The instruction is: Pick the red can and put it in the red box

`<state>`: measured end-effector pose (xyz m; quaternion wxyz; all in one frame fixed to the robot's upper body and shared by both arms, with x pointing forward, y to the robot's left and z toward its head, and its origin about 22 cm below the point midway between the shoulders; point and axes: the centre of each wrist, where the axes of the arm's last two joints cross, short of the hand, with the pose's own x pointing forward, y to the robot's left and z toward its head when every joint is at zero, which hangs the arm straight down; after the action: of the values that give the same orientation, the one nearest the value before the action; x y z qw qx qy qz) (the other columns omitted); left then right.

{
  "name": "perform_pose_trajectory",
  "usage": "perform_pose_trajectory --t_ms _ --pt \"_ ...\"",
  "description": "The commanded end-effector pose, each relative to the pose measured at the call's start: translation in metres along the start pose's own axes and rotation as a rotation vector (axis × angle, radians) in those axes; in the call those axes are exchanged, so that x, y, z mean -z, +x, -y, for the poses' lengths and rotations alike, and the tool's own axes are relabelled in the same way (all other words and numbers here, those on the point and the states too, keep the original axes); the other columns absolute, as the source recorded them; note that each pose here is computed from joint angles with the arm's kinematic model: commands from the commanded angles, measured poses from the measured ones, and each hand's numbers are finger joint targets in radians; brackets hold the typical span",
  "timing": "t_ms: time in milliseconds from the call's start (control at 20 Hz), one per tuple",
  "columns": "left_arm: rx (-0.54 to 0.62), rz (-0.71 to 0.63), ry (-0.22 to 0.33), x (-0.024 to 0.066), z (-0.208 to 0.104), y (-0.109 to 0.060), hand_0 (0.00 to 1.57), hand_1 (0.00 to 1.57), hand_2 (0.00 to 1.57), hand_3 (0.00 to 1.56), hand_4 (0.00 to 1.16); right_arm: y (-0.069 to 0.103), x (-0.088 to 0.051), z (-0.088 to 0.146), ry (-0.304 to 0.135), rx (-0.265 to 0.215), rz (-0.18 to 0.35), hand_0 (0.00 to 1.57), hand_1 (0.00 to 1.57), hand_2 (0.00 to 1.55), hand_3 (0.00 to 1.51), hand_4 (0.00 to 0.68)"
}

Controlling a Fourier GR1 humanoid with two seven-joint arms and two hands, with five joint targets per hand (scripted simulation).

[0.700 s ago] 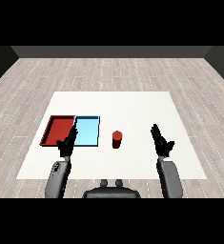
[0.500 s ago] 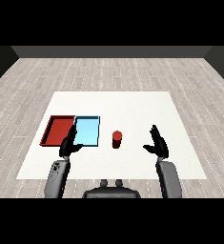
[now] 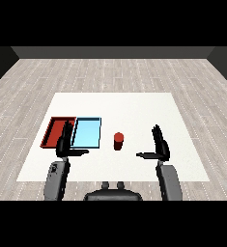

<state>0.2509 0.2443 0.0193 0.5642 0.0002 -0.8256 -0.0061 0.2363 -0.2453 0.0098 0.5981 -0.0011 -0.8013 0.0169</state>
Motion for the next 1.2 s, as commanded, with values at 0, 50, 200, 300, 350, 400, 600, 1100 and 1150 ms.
perform_pose_trajectory --t_ms 0,50,200,300,350,400,600,1100,1150 --pt "-0.012 0.079 0.002 -0.0042 -0.004 -0.001 0.00 0.00 0.00 0.00 0.00 -0.020 0.001 0.007 -0.001 0.034 0.067 0.00 0.00 0.00 0.00 0.000" --pt "-0.013 0.073 0.008 0.0046 0.010 -0.022 0.00 0.00 0.00 0.00 0.00 -0.004 -0.019 0.002 -0.008 0.029 0.063 0.00 0.00 0.00 0.00 0.000" --pt "-0.017 0.080 0.000 -0.0052 -0.006 0.011 0.00 0.00 0.00 0.00 0.00 0.001 0.011 0.007 0.011 0.034 0.072 0.00 0.00 0.00 0.00 0.000" --pt "-0.007 0.093 -0.013 0.0096 -0.001 0.005 0.00 0.00 0.00 0.00 0.00 -0.012 -0.008 -0.002 0.040 -0.001 0.036 0.00 0.00 0.00 0.00 0.000" --pt "-0.013 0.083 0.009 -0.0214 -0.016 0.009 0.00 0.00 0.00 0.00 0.00 0.006 0.006 -0.004 0.003 0.034 0.055 0.00 0.00 0.00 0.00 0.000" --pt "-0.026 0.076 -0.008 -0.0112 -0.002 -0.026 0.00 0.00 0.00 0.00 0.00 -0.014 0.008 -0.007 0.023 0.046 0.042 0.00 0.00 0.00 0.00 0.000" --pt "-0.044 0.073 -0.011 -0.0135 0.019 -0.004 0.00 0.00 0.00 0.00 0.00 -0.014 0.004 0.000 0.032 0.053 0.028 0.00 0.00 0.00 0.00 0.000" --pt "-0.061 0.108 -0.001 -0.0206 -0.014 0.001 0.00 0.00 0.00 0.00 0.00 -0.024 0.008 -0.053 0.058 0.101 -0.054 0.00 0.00 0.00 0.00 0.000" --pt "-0.064 0.086 0.016 -0.0186 -0.023 -0.010 0.00 0.00 0.00 0.00 0.00 -0.024 0.020 -0.040 0.058 0.122 -0.067 0.00 0.00 0.00 0.00 0.000"
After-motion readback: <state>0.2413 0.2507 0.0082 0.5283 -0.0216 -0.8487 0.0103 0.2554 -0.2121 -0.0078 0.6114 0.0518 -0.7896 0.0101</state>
